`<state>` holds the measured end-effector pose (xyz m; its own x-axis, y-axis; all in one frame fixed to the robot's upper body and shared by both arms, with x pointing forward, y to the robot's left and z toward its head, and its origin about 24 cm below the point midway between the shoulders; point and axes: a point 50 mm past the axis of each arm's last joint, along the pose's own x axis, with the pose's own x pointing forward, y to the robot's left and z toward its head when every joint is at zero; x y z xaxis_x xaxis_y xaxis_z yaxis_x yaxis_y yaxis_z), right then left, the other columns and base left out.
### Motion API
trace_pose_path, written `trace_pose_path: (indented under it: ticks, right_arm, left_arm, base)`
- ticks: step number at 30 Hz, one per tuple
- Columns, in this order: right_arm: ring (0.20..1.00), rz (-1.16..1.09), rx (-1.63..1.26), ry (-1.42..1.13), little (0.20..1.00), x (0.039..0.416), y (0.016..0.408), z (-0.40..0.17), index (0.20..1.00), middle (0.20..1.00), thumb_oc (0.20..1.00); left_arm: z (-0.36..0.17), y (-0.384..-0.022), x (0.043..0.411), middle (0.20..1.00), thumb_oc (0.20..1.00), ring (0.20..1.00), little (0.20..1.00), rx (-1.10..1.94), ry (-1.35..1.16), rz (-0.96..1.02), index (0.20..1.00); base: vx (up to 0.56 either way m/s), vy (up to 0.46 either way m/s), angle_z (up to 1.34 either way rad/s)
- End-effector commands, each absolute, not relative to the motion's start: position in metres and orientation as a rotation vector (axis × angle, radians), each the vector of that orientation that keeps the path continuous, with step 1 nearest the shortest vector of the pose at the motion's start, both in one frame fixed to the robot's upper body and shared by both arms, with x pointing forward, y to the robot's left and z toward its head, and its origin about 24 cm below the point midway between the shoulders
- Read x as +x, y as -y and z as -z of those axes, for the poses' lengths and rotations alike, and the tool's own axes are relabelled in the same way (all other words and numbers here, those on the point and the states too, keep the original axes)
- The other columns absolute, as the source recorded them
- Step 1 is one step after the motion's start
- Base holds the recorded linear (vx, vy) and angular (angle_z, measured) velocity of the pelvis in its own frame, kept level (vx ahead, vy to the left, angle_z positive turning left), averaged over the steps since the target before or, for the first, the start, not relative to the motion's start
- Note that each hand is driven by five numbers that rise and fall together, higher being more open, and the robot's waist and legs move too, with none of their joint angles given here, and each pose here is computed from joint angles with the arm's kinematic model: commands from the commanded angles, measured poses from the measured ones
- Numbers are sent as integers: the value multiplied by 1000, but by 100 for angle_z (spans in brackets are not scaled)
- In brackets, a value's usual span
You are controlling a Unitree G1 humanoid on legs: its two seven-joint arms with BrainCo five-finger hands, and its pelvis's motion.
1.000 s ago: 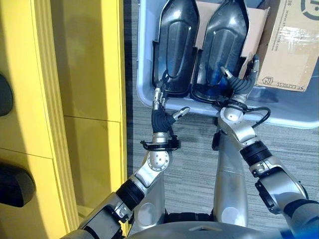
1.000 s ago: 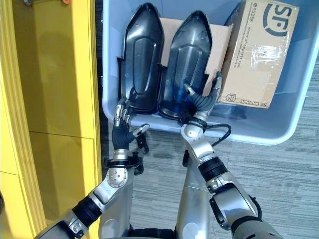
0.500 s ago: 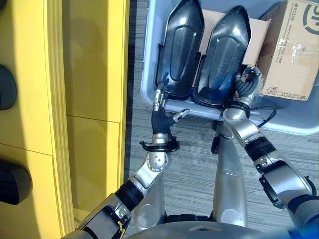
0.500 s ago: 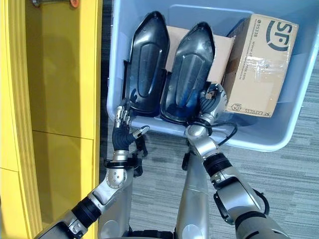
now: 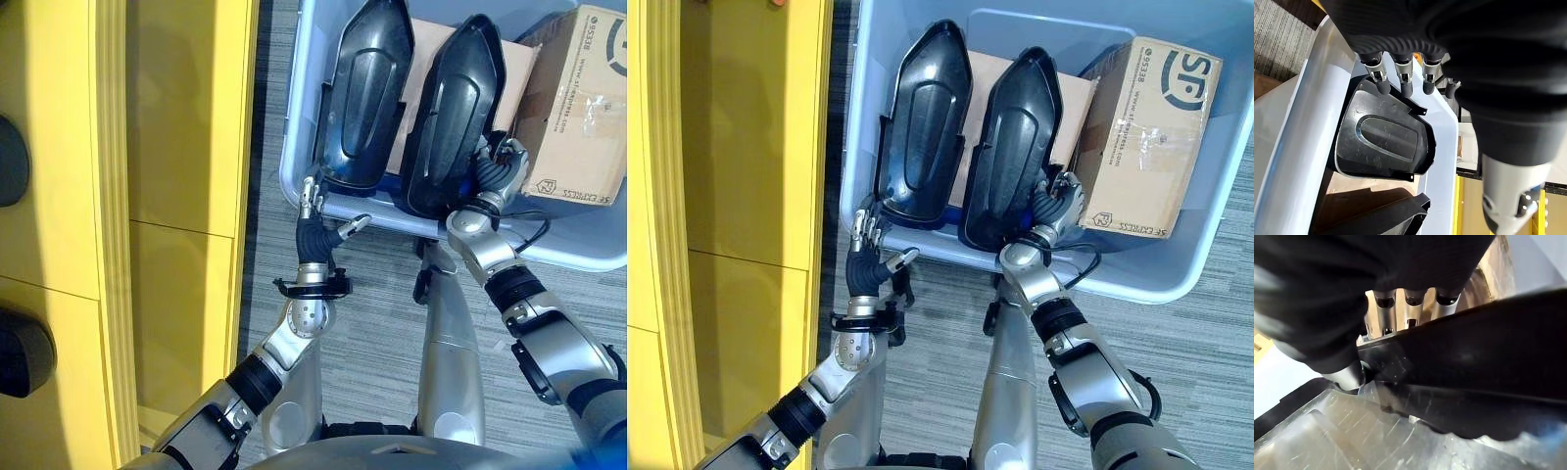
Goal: Move parts from the plastic box to the shelf.
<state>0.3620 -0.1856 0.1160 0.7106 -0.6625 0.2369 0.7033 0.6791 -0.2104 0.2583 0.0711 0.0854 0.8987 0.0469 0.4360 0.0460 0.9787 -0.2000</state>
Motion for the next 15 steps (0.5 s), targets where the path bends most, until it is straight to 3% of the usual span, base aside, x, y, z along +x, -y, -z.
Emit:
trace_pose_path:
  ticks: [1,7,15]
  right_arm:
    - [200,616,-309,-218,200,332,162,-23,200,200,200]
    - [200,661,-269,189,200,339,146,-84,200,200,200]
    - [200,607,-171,291,200,337,138,-112,200,200,200]
  left_arm:
    - [-105,-72,254,1000,1000,1000,1000,-266,564,26,1000]
    - [-104,-71,248,1000,1000,1000,1000,-265,556,4,1000]
    - [-111,-68,241,1000,1000,1000,1000,-290,582,84,1000]
  base:
    - [0,0,0]
    - [0,0,0]
    - [2,22,-1]
